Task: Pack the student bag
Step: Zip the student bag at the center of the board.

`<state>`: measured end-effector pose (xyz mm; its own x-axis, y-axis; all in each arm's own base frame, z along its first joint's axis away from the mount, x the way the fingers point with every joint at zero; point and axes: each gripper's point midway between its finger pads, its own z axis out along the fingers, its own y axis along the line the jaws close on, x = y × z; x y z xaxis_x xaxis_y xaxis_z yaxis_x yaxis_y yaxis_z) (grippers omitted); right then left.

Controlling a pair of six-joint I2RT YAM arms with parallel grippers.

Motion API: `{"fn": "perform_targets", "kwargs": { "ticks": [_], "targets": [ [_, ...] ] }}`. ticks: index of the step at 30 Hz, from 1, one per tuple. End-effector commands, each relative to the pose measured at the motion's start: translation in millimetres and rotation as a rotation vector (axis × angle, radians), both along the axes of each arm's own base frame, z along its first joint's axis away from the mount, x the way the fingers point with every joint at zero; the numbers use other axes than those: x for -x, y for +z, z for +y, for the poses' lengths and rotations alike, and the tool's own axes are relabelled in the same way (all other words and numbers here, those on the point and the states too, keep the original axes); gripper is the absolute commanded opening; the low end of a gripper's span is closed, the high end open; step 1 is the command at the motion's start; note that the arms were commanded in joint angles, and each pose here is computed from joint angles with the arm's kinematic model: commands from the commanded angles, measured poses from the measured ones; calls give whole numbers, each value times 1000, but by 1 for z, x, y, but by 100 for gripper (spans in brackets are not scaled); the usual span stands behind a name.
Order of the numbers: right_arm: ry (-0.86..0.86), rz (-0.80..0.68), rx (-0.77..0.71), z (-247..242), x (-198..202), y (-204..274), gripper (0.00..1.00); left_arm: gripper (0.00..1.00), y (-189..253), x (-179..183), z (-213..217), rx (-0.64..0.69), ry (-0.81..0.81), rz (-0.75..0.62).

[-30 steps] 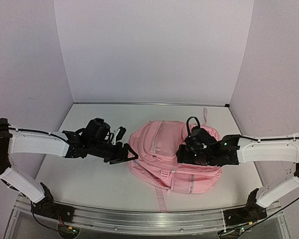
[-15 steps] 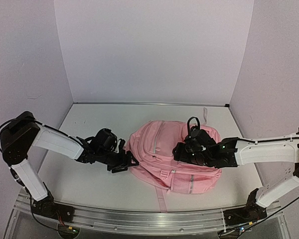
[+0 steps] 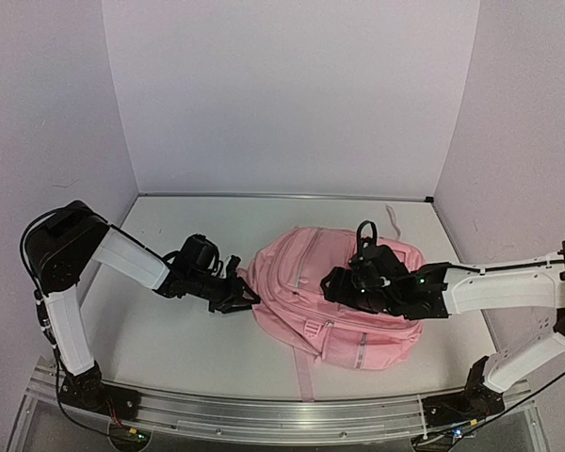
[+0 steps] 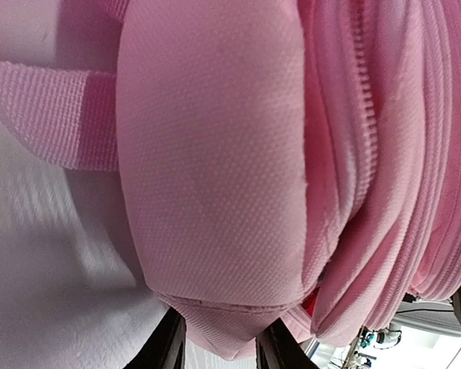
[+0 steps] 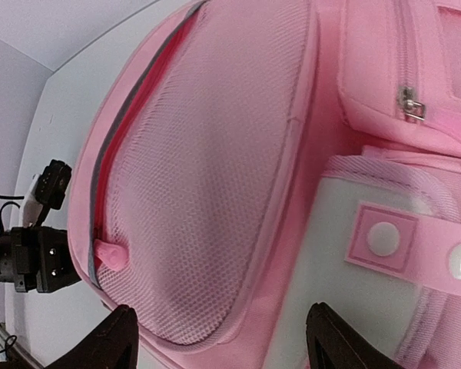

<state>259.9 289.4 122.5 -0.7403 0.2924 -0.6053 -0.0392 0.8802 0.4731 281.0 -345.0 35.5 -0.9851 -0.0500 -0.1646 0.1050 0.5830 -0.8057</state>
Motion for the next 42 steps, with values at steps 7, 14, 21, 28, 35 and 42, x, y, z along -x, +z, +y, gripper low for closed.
{"fn": "perform_targets", "kwargs": {
  "ticks": [7,14,21,28,35,42],
  "targets": [
    [-25,-34,-46,1,-4,8,74,36,87,-108,-7,58,63,-436],
    [-28,-61,-7,-5,-5,11,76,60,100,-30,-11,-117,-107,-536],
    [-20,-61,101,5,-19,-11,76,60,90,67,-47,-34,-299,-488],
    [63,-108,323,18,-37,-24,71,58,71,74,-42,-27,-220,-394],
    [-6,-74,253,52,-62,-35,35,57,67,79,-53,15,-244,-406],
    [-118,-78,6,82,-103,-16,0,56,57,93,-65,-11,-288,-430]
  ]
}}
